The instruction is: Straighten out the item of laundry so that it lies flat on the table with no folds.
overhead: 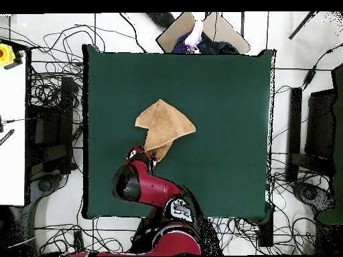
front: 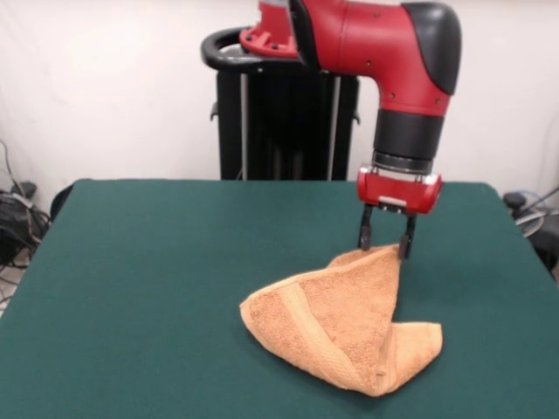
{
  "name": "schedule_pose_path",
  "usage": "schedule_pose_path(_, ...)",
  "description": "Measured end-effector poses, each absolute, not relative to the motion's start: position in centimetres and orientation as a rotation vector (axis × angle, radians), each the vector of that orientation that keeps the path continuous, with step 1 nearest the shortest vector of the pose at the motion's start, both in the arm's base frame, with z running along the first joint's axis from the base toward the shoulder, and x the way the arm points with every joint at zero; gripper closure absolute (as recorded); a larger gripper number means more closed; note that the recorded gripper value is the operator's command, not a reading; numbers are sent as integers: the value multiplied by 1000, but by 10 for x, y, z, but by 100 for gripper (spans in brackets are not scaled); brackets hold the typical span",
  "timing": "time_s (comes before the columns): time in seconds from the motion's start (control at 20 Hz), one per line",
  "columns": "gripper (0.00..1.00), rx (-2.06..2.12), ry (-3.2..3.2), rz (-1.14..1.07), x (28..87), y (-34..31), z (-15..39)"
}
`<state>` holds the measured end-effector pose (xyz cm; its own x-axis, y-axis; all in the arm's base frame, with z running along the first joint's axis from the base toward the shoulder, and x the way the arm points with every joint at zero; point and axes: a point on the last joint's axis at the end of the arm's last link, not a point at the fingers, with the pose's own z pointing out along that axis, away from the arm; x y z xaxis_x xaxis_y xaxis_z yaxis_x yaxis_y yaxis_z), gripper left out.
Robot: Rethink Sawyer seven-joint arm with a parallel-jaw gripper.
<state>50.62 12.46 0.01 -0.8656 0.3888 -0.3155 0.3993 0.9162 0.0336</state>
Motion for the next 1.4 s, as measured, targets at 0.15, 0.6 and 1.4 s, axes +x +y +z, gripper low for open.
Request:
schedule_pose_path(0.15,0,583,2763,-51,503,124,-5)
schedule_pose_path(0.6,0,538,2738,-64,492,121,-26)
schedule_pose_path(1.4,0,467,2629,-71,480,116,-53)
